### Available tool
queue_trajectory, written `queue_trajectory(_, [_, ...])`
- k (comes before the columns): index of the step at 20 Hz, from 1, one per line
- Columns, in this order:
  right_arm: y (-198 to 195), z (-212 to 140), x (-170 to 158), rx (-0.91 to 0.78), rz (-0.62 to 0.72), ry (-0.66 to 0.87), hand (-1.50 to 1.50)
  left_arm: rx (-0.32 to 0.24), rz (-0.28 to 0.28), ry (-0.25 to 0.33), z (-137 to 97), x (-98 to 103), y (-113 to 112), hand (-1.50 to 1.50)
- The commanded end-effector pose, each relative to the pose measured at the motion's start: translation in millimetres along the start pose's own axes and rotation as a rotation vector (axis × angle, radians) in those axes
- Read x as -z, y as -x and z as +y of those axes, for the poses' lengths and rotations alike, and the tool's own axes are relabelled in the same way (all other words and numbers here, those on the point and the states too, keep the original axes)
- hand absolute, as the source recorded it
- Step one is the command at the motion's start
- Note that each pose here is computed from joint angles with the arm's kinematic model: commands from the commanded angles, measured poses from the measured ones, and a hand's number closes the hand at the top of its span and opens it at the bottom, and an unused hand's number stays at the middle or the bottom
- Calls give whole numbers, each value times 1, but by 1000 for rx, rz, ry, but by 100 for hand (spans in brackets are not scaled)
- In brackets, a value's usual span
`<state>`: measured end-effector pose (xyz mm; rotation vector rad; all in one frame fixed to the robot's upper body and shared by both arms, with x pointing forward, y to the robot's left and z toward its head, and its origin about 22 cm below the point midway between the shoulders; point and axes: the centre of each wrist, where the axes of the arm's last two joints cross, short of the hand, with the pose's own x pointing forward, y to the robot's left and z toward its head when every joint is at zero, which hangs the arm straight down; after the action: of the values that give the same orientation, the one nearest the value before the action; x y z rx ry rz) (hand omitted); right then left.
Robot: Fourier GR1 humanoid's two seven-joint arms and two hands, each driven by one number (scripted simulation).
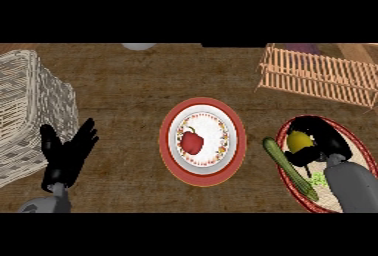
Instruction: Pick the lemon from the placemat and place it in the tiered shelf
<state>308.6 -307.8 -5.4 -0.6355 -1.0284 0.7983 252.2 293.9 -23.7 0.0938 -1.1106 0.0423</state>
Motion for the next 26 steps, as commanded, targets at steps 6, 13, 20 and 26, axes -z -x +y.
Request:
queue_trajectory(6, [-129,3,-42,34,-258,114,150,-7,7,2,-5,-14,11,0])
queue_trajectory(13, [-158,-66,-113,65,-298,434,150,1,21,-7,7,-16,19,0])
queue_trajectory(20, [-182,-142,-176,86,-245,563,150,-11,-14,-24,7,3,3,0])
queue_trajectory(26, [-204,-211,-163,149,-194,612,150,2,10,-6,-2,-5,17,0])
